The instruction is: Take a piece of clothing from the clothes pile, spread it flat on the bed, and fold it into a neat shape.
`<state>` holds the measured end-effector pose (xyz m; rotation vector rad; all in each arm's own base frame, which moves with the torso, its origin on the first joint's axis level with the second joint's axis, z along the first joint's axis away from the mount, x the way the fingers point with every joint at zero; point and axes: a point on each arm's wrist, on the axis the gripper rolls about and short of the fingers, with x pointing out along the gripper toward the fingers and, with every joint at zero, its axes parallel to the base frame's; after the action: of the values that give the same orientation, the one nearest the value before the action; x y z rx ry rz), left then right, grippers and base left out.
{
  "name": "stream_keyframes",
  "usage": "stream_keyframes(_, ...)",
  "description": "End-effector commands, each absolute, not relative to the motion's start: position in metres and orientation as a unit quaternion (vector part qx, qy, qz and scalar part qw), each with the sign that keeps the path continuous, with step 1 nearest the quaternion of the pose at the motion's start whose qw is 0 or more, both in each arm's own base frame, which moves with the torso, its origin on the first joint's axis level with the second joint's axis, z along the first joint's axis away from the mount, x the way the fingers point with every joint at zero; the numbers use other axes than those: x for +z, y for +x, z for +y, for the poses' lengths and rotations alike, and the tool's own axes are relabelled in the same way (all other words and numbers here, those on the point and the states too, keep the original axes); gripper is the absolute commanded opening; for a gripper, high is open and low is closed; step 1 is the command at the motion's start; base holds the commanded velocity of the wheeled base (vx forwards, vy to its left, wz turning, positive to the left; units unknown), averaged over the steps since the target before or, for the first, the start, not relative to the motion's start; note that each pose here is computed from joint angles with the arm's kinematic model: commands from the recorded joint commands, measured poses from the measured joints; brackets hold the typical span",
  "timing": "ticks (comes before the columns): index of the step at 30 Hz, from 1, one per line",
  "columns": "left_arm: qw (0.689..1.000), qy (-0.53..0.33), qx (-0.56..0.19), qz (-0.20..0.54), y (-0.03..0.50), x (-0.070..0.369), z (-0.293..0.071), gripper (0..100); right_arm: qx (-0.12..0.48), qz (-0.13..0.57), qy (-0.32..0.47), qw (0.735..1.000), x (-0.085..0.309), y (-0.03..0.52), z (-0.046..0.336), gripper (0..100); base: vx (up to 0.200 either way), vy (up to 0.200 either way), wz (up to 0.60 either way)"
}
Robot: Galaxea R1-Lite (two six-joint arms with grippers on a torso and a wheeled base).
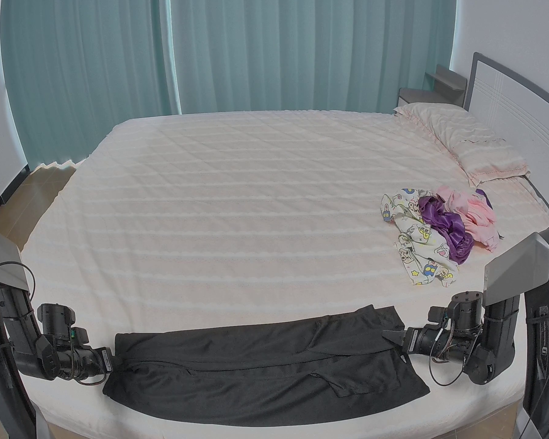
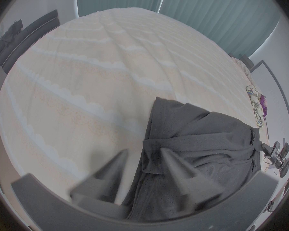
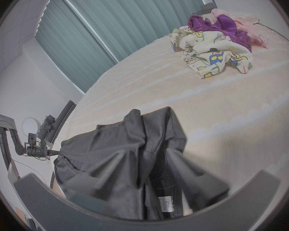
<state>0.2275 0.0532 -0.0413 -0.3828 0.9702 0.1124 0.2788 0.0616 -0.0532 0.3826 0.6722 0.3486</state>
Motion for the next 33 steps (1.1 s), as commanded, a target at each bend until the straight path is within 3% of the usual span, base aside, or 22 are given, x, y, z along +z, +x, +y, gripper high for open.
stream_keyframes(1,0.864,-0.184,0.056,0.465,0.220,-0.044,0.052,100,0.162,0.322,0.190,0.913,-0.051,0.277,0.057,100,0.000,0.000,0.00)
stream_keyframes(8,0.880,-0.192,0.069,0.428,0.219,-0.035,0.058,100,0.167,0.277,0.212,0.922,-0.021,0.283,0.050,100,0.000,0.000,0.00)
stream_keyframes(12,0.884,-0.254,0.088,0.382,0.225,-0.019,0.066,100,0.187,0.262,0.245,0.914,-0.007,0.284,0.056,100,0.000,0.000,0.00)
stream_keyframes(20,0.850,-0.393,0.031,0.349,0.240,-0.002,0.051,100,0.212,0.295,0.241,0.900,-0.037,0.297,0.084,100,0.000,0.000,0.00)
stream_keyframes(30,0.836,-0.413,0.006,0.362,0.241,-0.006,0.042,100,0.200,0.337,0.244,0.887,-0.054,0.301,0.084,100,0.000,0.000,0.00)
stream_keyframes(31,0.834,-0.412,0.008,0.366,0.241,-0.008,0.042,100,0.205,0.341,0.244,0.885,-0.055,0.299,0.085,0,0.000,0.000,0.00)
stream_keyframes(33,0.833,-0.411,0.008,0.369,0.241,-0.010,0.042,100,0.206,0.342,0.244,0.884,-0.056,0.299,0.085,0,0.000,0.000,0.00)
